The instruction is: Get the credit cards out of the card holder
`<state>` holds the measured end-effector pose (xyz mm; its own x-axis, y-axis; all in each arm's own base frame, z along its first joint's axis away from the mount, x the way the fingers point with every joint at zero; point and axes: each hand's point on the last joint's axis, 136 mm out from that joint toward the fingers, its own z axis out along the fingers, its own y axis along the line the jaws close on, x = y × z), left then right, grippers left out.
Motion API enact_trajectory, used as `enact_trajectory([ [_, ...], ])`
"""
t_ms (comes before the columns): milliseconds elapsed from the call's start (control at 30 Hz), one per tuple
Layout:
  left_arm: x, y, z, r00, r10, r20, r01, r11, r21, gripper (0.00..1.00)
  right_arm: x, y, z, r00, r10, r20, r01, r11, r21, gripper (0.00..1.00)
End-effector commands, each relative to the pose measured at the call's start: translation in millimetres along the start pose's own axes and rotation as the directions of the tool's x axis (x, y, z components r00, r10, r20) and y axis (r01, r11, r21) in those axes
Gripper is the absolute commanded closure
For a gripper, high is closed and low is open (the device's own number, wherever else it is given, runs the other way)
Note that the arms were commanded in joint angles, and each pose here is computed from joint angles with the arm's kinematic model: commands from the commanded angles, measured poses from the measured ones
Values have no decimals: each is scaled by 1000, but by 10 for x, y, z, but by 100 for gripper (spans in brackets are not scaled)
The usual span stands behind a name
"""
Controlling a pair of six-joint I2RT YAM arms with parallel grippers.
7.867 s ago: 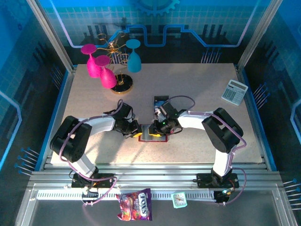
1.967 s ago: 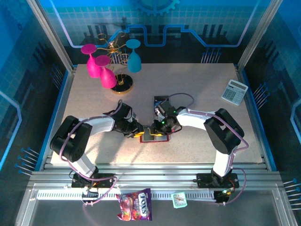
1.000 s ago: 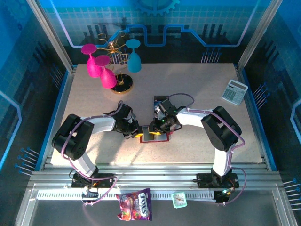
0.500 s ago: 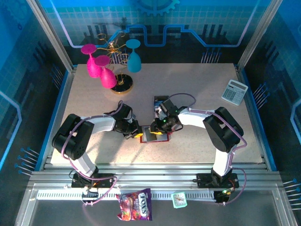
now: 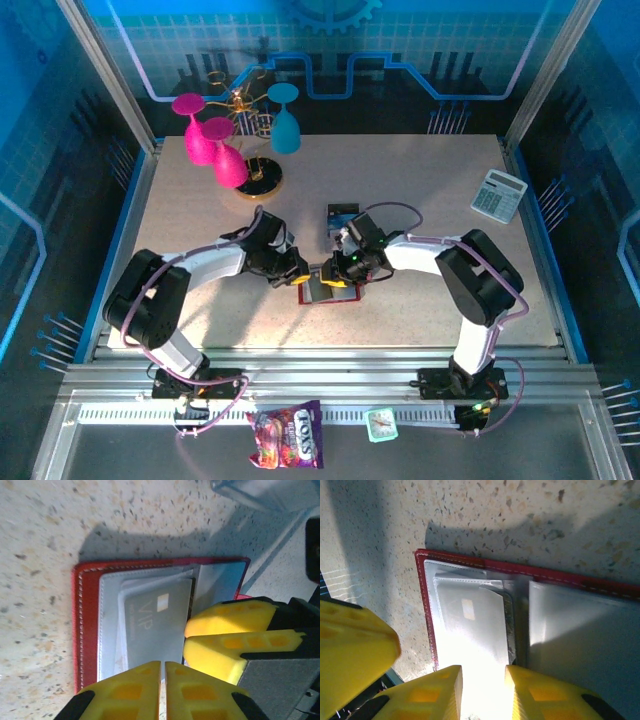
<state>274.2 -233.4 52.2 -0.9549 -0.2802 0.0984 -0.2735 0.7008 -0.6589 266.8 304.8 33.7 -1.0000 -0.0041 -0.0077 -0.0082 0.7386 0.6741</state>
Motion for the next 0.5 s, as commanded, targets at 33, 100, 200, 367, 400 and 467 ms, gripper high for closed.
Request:
enact_trajectory([
  [33,55,-90,110,999,-14,-36,14,1000,20,88,-39,41,-143,1000,12,25,-11,999,-30,70],
  [100,70,-65,175,998,-21,-54,22,1000,16,88,-43,16,-161,999,14,28,-14,1000,-24,70],
  [200,75,-26,231,998,-22,-64,22,1000,7,88,-52,12,-175,999,15,30,-14,1000,-26,70],
  [367,50,133,261,999,-9,-52,5,998,-68,88,-37,61,-118,1000,13,2,-13,999,-53,71],
  [400,52,154,265,999,-8,-51,4,997,-78,88,-33,68,-102,1000,14,-3,-14,998,-57,71],
  [467,48,177,256,999,-6,-48,2,996,-86,88,-22,63,-71,1000,17,-13,-17,998,-59,71],
])
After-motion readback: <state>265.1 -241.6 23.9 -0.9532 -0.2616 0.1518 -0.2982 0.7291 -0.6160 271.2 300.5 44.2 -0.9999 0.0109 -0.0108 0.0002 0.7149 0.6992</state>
